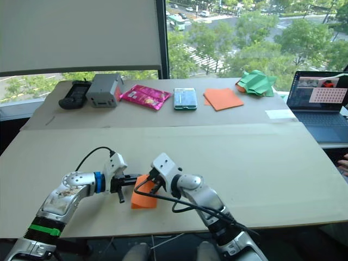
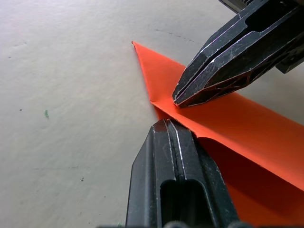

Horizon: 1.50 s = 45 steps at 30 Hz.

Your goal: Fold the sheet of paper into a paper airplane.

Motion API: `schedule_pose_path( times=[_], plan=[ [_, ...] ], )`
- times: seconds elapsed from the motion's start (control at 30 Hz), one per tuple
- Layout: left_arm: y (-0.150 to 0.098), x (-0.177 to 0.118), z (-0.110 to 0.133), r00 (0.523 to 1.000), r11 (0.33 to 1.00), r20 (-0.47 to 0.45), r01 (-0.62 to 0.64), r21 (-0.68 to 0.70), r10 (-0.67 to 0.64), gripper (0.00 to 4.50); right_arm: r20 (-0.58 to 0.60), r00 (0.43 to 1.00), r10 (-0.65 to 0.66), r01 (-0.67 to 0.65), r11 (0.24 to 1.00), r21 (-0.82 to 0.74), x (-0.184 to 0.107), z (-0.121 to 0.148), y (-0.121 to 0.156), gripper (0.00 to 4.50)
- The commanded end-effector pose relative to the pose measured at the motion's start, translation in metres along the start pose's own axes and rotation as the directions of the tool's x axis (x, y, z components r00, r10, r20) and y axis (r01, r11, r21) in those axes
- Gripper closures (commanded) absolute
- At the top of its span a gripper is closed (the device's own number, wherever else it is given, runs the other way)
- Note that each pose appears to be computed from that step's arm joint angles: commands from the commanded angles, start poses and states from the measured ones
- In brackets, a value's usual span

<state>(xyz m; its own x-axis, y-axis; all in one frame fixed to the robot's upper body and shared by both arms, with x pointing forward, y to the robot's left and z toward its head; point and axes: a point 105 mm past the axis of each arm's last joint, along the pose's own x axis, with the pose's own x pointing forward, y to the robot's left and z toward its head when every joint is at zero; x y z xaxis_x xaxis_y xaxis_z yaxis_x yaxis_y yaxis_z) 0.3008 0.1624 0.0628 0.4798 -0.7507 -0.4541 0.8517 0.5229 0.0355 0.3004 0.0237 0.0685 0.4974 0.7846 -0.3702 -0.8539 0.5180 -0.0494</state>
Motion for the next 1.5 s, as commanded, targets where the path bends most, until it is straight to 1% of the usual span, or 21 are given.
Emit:
schedule_pose_path(
  times=[0.03,0.17,0.27,0.3,0.33,0.4,0.47,0.57,0.77,0.9,1.0,1.13,1.33,1.5],
  plan=[
    [0.018,-0.026,0.010,0.996,0.995,-0.013,-0.086,0.048,0.087,4.48,0.026,1.000,0.005,-0.004,1.000,-0.021,0.000,0.006,0.000,4.50],
    [0.021,-0.032,0.023,0.995,0.992,0.007,-0.096,0.088,0.096,4.48,0.024,1.000,0.005,-0.005,1.000,-0.024,0.000,0.006,0.000,4.50],
    [0.020,-0.031,0.035,0.995,0.991,0.045,-0.095,0.095,0.091,4.48,0.023,1.000,0.006,-0.005,1.000,-0.026,0.000,0.005,0.000,4.50],
    [0.018,-0.030,0.040,0.995,0.992,0.065,-0.084,0.091,0.078,4.48,0.022,1.000,0.006,-0.005,1.000,-0.027,0.000,0.005,0.000,4.50],
    [0.010,-0.025,0.044,0.996,0.995,0.083,-0.048,0.083,0.041,4.48,0.022,1.000,0.006,-0.006,1.000,-0.028,0.000,0.005,0.000,4.50],
    [-0.003,-0.019,0.045,0.995,0.998,0.097,0.005,0.069,-0.011,4.48,0.021,1.000,0.006,-0.006,1.000,-0.029,0.001,0.005,0.000,4.50],
    [-0.009,-0.014,0.040,0.995,0.998,0.090,0.029,0.049,-0.033,4.48,0.021,1.000,0.005,-0.004,1.000,-0.030,0.001,0.005,0.000,4.50],
    [-0.017,-0.007,0.022,0.997,0.998,0.053,0.057,0.015,-0.057,4.48,0.023,1.000,-0.002,0.003,1.000,-0.031,0.000,0.007,-0.001,4.50],
    [-0.015,-0.003,0.002,0.999,0.999,0.009,0.053,-0.011,-0.053,4.48,0.056,0.998,-0.015,0.017,1.000,-0.027,-0.006,0.014,-0.004,4.50],
    [-0.016,0.002,-0.004,0.998,0.998,0.005,0.063,-0.018,-0.063,4.48,0.108,0.994,-0.008,0.011,0.999,-0.032,-0.012,0.024,-0.004,4.50],
    [-0.019,0.007,-0.005,0.997,0.997,0.012,0.076,-0.030,-0.076,4.48,0.119,0.993,-0.001,0.007,0.999,-0.045,-0.015,0.023,-0.007,4.50],
    [-0.020,0.008,-0.011,0.997,0.996,-0.001,0.082,-0.035,-0.082,4.48,0.097,0.995,0.014,-0.008,0.998,-0.067,-0.016,0.012,-0.015,4.50],
    [-0.019,0.008,-0.010,0.997,0.996,-0.002,0.082,-0.026,-0.082,4.48,0.037,0.997,0.068,-0.064,0.994,-0.092,-0.013,-0.012,-0.019,4.50],
    [-0.019,0.007,-0.010,0.997,0.997,-0.006,0.079,-0.022,-0.079,4.48,0.013,0.997,0.080,-0.078,0.992,-0.097,-0.007,-0.022,-0.022,4.50]
  ],
)
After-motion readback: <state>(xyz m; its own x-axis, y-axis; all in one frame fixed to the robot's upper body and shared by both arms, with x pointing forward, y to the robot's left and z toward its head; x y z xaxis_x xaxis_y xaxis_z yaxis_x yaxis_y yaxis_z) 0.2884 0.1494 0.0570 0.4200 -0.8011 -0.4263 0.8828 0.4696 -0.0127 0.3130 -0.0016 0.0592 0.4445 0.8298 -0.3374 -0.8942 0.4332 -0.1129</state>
